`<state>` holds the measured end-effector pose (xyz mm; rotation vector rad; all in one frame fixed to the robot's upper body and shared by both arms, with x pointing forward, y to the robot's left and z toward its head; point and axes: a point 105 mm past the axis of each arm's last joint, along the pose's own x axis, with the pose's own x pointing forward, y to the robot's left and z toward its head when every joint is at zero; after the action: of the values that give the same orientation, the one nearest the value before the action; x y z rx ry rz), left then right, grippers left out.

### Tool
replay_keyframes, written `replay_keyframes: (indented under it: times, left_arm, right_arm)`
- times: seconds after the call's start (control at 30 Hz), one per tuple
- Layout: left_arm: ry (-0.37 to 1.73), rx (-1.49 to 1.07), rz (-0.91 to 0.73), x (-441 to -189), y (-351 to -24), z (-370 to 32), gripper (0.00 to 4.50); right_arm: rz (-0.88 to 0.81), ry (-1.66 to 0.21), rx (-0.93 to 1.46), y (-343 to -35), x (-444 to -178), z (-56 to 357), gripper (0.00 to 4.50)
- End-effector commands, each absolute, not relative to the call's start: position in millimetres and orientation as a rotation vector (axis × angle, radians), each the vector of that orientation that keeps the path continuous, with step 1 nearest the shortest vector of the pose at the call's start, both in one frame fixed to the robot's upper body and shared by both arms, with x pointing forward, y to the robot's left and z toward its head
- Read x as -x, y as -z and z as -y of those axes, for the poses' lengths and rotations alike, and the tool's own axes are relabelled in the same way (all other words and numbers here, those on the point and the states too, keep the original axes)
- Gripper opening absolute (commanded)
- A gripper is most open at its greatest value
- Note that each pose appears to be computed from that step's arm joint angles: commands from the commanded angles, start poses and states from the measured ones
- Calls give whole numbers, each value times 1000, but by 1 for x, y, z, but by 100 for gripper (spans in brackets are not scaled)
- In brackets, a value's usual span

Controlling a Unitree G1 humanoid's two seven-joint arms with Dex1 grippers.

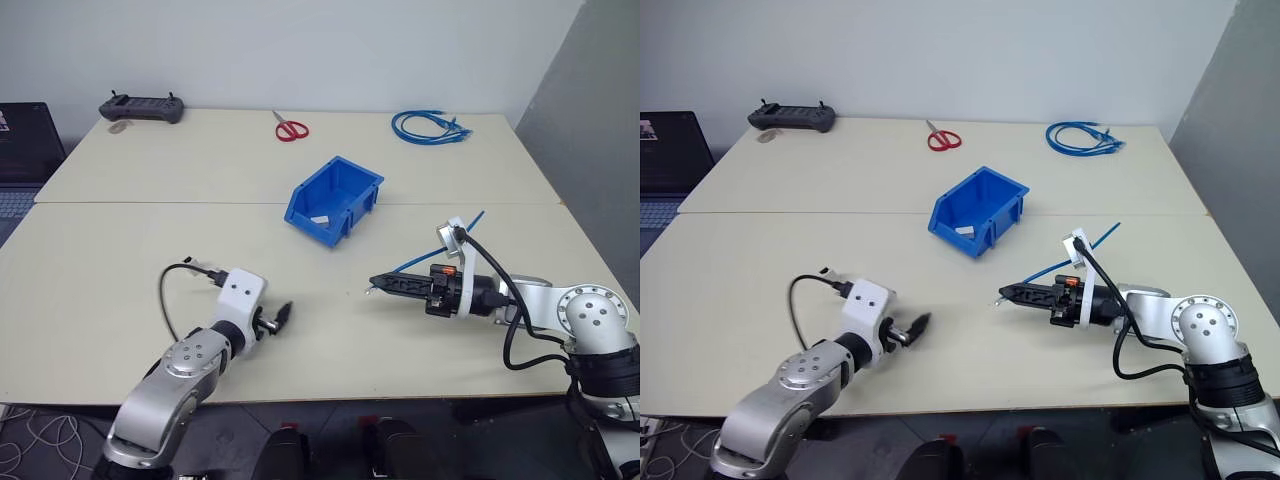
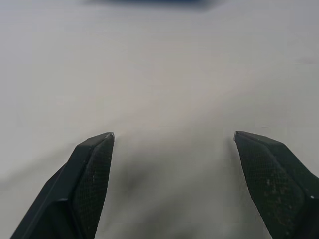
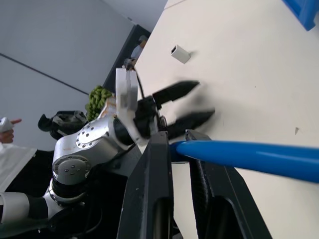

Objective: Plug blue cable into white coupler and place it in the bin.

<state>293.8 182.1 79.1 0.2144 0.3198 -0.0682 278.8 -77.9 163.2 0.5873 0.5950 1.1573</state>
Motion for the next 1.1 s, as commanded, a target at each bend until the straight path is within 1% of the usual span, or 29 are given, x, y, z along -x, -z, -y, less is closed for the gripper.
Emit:
replay_keyframes:
  times: [0.03,0.13,0.3,0.37,0.6,0.77,0.83,0.87,0.9,0.93,1.1]
  left_arm:
    - [-198,-246,-249,-300,-90,-209,401]
    - [-395,-161,-248,-303,-87,-228,401]
    - [-517,-13,-253,-314,-76,-239,401]
    - [-539,26,-250,-318,-74,-244,401]
    - [-594,84,-197,-333,-80,-264,401]
    - [-601,93,-183,-341,-84,-274,401]
    - [-586,103,-180,-344,-85,-273,365]
    - [-567,111,-182,-346,-85,-271,358]
    - [-560,115,-181,-347,-85,-269,341]
    - [-552,118,-182,-348,-85,-268,312]
    - [-513,109,-182,-355,-88,-262,214]
  right_arm:
    - [-563,-1196,-552,-173,-281,78,17]
    - [-561,-1198,-538,-174,-283,80,17]
    - [-548,-1203,-516,-176,-285,81,17]
    - [-545,-1205,-512,-178,-286,82,17]
    - [-536,-1197,-502,-180,-288,84,17]
    - [-543,-1204,-477,-178,-283,84,17]
    - [-543,-1204,-478,-179,-283,84,17]
    - [-542,-1201,-478,-179,-283,85,17]
    - [-541,-1198,-478,-179,-284,85,17]
    - [-541,-1196,-477,-179,-284,86,17]
    - [-539,-1191,-479,-180,-285,86,17]
